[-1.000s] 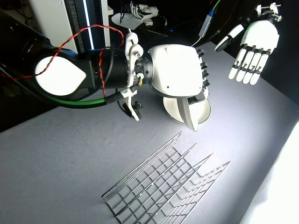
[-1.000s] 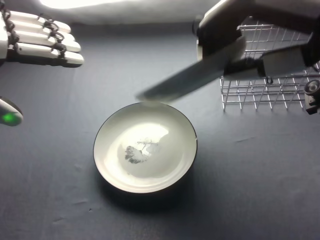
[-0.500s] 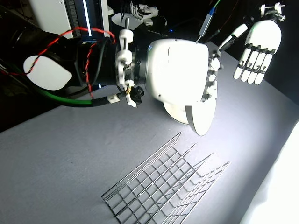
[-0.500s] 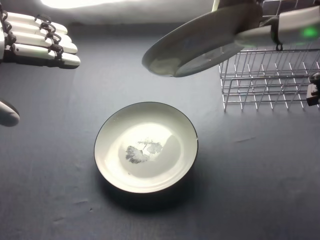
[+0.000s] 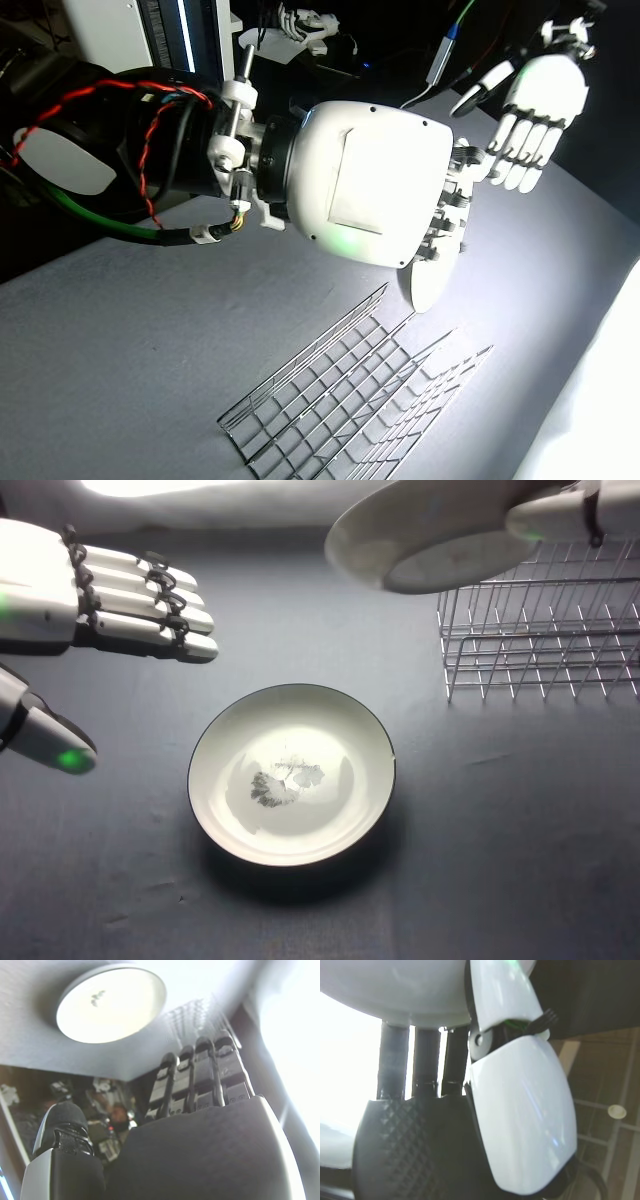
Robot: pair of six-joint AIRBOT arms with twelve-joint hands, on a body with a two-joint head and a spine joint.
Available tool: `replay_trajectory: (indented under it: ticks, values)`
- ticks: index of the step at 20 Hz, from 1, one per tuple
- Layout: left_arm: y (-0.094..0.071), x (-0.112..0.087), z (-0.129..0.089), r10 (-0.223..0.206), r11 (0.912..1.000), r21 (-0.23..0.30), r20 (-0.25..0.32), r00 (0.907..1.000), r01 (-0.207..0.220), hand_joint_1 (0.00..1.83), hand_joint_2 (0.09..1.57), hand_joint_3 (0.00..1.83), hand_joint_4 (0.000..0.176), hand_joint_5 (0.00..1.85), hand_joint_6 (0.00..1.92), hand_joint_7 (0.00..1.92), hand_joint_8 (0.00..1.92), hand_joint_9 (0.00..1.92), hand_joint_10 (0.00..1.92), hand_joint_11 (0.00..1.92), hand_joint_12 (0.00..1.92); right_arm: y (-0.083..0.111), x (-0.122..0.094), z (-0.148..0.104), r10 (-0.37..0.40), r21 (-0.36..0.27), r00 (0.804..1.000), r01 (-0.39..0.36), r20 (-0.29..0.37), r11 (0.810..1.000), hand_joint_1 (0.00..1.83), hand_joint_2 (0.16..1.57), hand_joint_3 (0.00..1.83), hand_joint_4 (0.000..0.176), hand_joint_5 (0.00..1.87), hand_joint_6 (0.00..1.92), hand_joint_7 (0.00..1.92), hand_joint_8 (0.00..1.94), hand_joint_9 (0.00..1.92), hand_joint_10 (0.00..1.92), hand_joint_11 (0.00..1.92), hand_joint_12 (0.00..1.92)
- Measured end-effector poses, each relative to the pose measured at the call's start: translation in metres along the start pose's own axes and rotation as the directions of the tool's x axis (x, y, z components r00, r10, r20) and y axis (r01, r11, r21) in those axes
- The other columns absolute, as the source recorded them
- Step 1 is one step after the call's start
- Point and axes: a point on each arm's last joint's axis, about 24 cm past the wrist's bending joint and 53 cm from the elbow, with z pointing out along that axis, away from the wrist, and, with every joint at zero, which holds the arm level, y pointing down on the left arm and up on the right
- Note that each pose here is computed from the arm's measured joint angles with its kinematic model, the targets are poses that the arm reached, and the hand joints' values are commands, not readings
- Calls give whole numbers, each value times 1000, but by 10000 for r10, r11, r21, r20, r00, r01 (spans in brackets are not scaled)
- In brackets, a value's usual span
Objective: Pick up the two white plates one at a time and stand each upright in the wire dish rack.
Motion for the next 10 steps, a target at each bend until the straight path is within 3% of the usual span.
replay_trajectory:
  ticks: [1,2,6,7,10]
  values:
    - [3,6,2,-23,9999,-102,-130,9999,22,0,1096,0,0,45,12,22,8,0,0,0,0,1,-4,-2,-44,5,10000,44,83,10000,1407,1087,0,0,853,1011,1053,846,1081,974,829,1197]
    - [7,15,6,43,9996,-295,-368,9993,-53,0,1098,0,0,14,2,4,1,0,0,0,0,2,-10,-4,14,21,9998,-14,223,10000,1391,1084,0,0,885,1021,1081,810,1040,1008,839,1092]
    - [5,34,14,-172,9994,-308,-659,9977,152,0,1099,1,0,45,13,17,4,0,0,0,0,2,-20,-8,90,74,9989,-94,459,9999,1385,1080,0,0,955,1021,1106,721,987,1032,858,1009]
    - [1,41,17,-113,9997,-213,-826,9965,96,0,1105,3,0,35,10,21,8,0,0,0,0,3,-23,-10,55,77,9986,-59,531,10000,1392,1057,0,0,992,933,1167,596,1051,976,899,951]
    - [-4,51,22,-163,9998,-114,-1013,9947,152,0,1098,0,0,36,9,21,7,0,0,0,0,5,-33,-14,50,94,9972,-58,750,9999,1391,1053,0,0,999,984,1186,498,1070,928,945,873]
